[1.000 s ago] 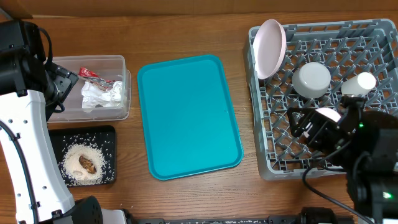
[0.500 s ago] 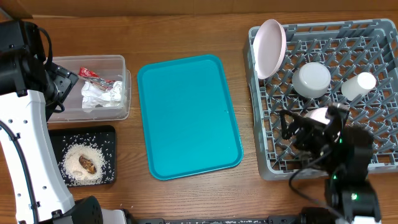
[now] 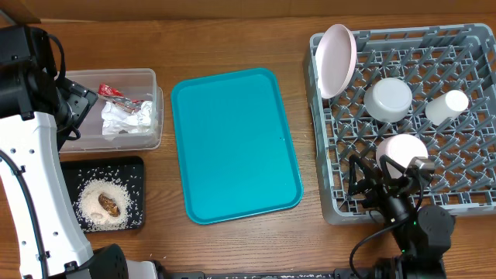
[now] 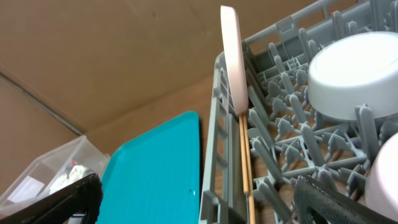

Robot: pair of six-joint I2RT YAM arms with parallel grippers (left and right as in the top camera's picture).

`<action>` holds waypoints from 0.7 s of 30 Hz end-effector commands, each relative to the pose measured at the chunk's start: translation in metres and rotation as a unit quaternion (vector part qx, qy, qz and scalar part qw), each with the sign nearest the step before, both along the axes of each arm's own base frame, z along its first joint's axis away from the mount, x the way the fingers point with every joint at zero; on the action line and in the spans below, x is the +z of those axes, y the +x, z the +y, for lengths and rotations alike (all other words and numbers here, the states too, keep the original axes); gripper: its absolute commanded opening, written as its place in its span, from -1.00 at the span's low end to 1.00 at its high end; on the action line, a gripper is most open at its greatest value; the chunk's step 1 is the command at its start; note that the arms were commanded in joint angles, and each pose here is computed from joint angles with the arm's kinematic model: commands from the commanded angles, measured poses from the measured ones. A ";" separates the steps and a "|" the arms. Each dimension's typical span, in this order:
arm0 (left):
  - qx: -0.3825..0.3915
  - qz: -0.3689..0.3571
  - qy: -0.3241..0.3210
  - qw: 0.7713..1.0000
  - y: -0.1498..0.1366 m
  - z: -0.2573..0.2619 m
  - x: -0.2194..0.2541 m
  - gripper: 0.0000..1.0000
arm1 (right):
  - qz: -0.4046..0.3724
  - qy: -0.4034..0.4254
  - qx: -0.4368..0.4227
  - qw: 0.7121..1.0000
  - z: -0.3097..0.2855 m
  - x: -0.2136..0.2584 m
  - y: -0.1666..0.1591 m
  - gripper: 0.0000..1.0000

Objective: Sort waste into correct bins and load items into the dishwasher

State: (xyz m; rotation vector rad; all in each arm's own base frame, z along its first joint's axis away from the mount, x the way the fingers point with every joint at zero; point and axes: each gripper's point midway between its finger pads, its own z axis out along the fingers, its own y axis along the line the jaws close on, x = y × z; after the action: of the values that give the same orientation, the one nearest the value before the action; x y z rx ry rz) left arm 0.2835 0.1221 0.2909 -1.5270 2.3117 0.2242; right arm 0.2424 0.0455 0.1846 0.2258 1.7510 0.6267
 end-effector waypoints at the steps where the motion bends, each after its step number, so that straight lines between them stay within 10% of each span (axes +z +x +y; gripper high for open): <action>1: 0.008 -0.002 -0.001 1.000 0.001 0.000 0.000 1.00 | -0.030 -0.007 -0.006 1.000 -0.002 -0.002 0.001 1.00; 21: 0.008 -0.002 -0.001 1.000 0.001 0.000 0.000 1.00 | -0.095 -0.020 -0.111 0.989 -0.037 -0.003 0.004 1.00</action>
State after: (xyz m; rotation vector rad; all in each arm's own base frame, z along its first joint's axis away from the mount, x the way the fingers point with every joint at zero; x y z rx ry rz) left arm 0.2835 0.1221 0.2909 -1.5270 2.3117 0.2242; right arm 0.2441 0.0226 0.1914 0.2485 1.5193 0.5084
